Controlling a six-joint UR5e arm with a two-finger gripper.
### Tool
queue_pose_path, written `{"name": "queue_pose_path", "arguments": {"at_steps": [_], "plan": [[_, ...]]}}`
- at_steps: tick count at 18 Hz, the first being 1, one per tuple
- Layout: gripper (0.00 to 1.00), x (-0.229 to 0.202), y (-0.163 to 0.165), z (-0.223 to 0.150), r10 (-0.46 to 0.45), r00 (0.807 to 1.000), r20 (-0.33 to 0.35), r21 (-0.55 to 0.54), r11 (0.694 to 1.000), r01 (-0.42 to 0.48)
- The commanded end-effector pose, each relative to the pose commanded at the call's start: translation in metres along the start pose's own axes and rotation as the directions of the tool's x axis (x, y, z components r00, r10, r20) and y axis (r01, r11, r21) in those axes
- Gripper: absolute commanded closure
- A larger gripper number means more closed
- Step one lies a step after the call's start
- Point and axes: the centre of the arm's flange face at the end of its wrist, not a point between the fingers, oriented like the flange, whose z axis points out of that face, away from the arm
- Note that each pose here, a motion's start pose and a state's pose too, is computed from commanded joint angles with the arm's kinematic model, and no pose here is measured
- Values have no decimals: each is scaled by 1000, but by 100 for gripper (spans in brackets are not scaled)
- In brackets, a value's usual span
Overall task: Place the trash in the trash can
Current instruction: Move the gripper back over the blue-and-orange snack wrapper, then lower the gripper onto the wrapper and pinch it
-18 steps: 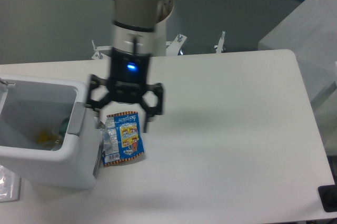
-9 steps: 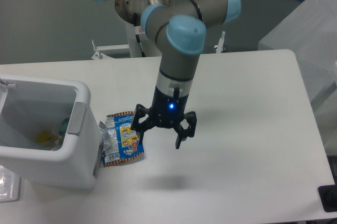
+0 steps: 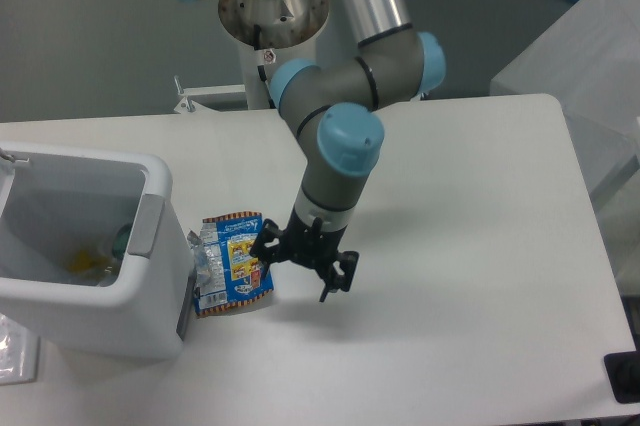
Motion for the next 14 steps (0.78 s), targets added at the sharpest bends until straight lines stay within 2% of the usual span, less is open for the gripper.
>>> {"name": "queue_pose_path", "arguments": {"at_steps": [14], "plan": [[1,43,1,34,63,998,-1,-91,994,-63]]}}
